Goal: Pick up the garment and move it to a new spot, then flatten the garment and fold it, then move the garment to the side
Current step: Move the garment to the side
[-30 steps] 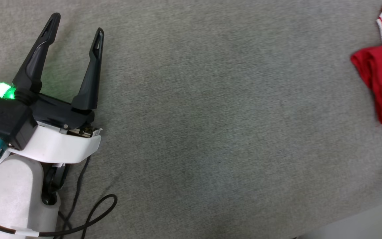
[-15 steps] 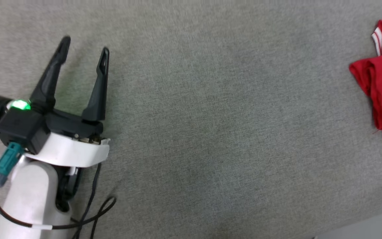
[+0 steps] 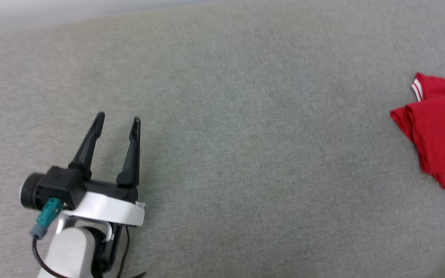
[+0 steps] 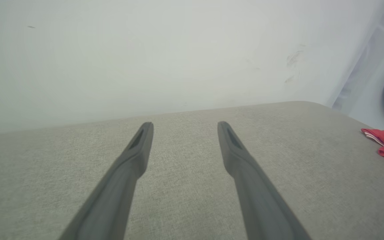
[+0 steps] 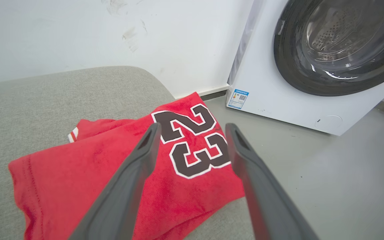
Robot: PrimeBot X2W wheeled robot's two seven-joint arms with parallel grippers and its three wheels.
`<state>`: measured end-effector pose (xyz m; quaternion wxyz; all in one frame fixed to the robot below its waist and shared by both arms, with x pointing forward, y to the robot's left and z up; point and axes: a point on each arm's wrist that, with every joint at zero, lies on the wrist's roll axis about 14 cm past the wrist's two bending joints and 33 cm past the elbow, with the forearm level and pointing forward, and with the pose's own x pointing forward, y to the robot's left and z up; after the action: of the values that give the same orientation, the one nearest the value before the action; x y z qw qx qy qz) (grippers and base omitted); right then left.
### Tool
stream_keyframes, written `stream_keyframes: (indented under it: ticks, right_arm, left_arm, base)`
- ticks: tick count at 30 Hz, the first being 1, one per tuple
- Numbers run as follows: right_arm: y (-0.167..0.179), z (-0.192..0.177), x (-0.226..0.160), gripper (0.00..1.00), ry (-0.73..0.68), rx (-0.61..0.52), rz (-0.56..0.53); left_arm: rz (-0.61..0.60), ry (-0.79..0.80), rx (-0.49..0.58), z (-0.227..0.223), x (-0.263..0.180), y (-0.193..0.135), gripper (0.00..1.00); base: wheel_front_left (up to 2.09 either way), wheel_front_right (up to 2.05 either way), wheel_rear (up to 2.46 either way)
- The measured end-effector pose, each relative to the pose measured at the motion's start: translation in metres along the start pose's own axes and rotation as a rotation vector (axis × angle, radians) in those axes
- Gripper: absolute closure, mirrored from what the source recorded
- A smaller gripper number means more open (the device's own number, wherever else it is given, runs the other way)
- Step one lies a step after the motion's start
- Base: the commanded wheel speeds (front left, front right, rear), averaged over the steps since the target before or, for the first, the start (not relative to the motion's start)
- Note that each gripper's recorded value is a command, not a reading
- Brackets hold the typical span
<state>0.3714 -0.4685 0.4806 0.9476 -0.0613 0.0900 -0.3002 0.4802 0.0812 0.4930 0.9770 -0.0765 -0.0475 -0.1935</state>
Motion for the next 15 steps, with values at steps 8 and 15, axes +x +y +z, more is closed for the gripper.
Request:
stream_keyframes:
  ticks: [8,15]
  right_arm:
    - [0.052,0.002,-0.039,0.00,-0.060,0.077,0.148]
    - [0.119,0.014,-0.083,0.00,-0.105,0.134,0.315]
  left_arm:
    - [0.091,0.008,0.017,0.016,-0.039,0.011,0.00]
    - [0.193,0.014,0.037,0.026,-0.072,0.032,0.00]
  base:
    - [0.00,0.00,0.00]
    - [0.00,0.00,0.00]
